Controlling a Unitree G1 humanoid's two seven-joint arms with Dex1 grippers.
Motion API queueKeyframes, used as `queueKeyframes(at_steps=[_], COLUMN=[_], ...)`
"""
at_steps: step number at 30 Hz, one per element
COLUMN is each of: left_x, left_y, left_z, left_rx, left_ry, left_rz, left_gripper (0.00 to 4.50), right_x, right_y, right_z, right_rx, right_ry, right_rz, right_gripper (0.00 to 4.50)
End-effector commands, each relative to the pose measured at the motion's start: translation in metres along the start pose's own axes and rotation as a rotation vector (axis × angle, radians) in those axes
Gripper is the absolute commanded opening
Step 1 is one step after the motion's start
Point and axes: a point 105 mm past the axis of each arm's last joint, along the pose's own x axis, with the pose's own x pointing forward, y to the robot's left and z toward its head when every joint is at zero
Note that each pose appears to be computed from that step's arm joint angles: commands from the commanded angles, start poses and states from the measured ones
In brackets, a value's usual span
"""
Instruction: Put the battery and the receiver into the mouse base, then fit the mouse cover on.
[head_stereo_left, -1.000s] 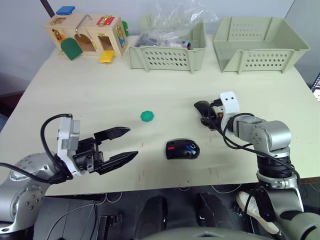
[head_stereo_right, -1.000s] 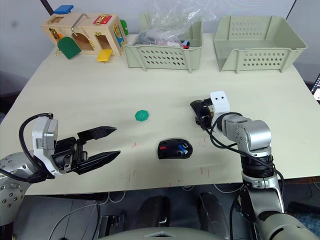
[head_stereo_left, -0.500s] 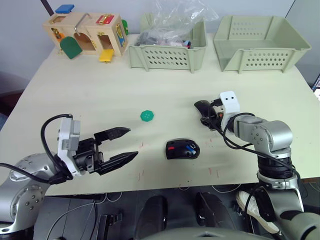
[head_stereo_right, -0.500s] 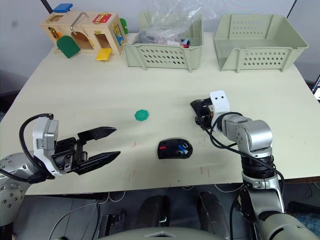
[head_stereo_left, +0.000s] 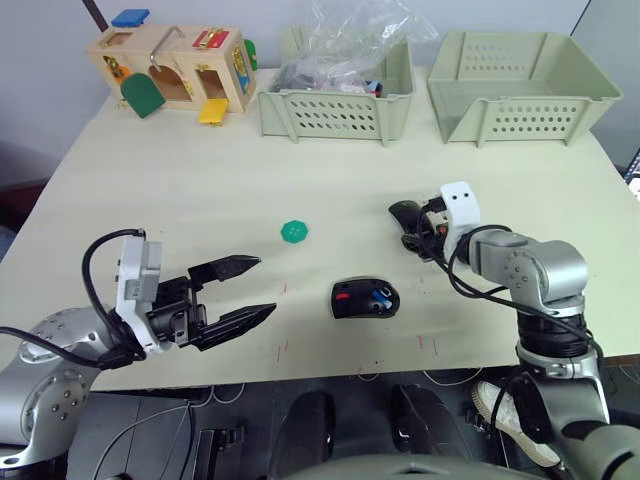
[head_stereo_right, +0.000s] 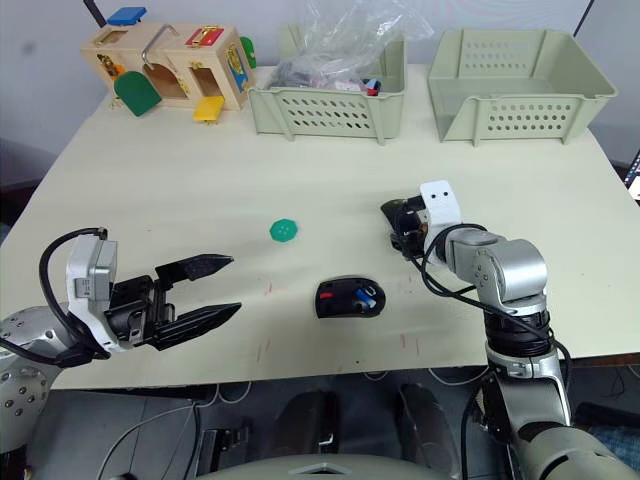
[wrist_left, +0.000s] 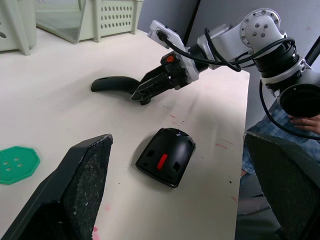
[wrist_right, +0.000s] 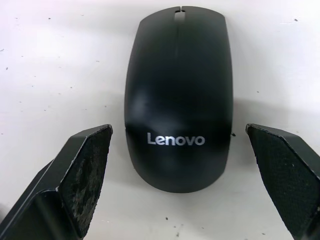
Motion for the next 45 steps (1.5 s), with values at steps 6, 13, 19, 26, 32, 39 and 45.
queueKeyframes(at_steps=[6, 13, 19, 26, 32, 39, 45], left_x=[0.0021, 0.0024, 0.0028, 0.0032, 0.0030, 0.0031, 0.0034], left_y=[-0.0053, -0.0062, -0.0061, -0.0061, -0.0070, -0.0077, -0.0079], left_z=[0.0041, 0.0041, 0.0041, 0.0037, 0.0038, 0.0038, 0.0038], left_rx=[0.034, 0.034, 0.034, 0.034, 0.034, 0.035, 0.035], left_ry=[-0.004, -0.003, -0.003, -0.003, -0.005, -0.005, -0.004], left_rz=[-0.024, -0.026, -0.025, -0.022, -0.022, -0.023, -0.024], left_gripper=[4.47, 4.50, 4.50, 4.50, 4.50, 4.50, 4.50], right_x=[-0.0082, -0.0066, -0.0057, -0.0050, -0.0046, -0.0036, -0.0021], right_y=[0.0043, 0.0071, 0.0090, 0.0086, 0.0082, 0.0068, 0.0054], right_z=[0.0157, 0.0156, 0.0140, 0.0134, 0.0135, 0.0132, 0.0125], right_rx=[-0.037, -0.035, -0.036, -0.039, -0.041, -0.040, -0.038], right_ry=[-0.064, -0.063, -0.056, -0.054, -0.054, -0.052, -0.050], right_rz=[0.007, 0.017, 0.024, 0.024, 0.023, 0.020, 0.016], right_gripper=[4.50, 4.25, 3.87, 3.87, 3.87, 3.87, 3.87])
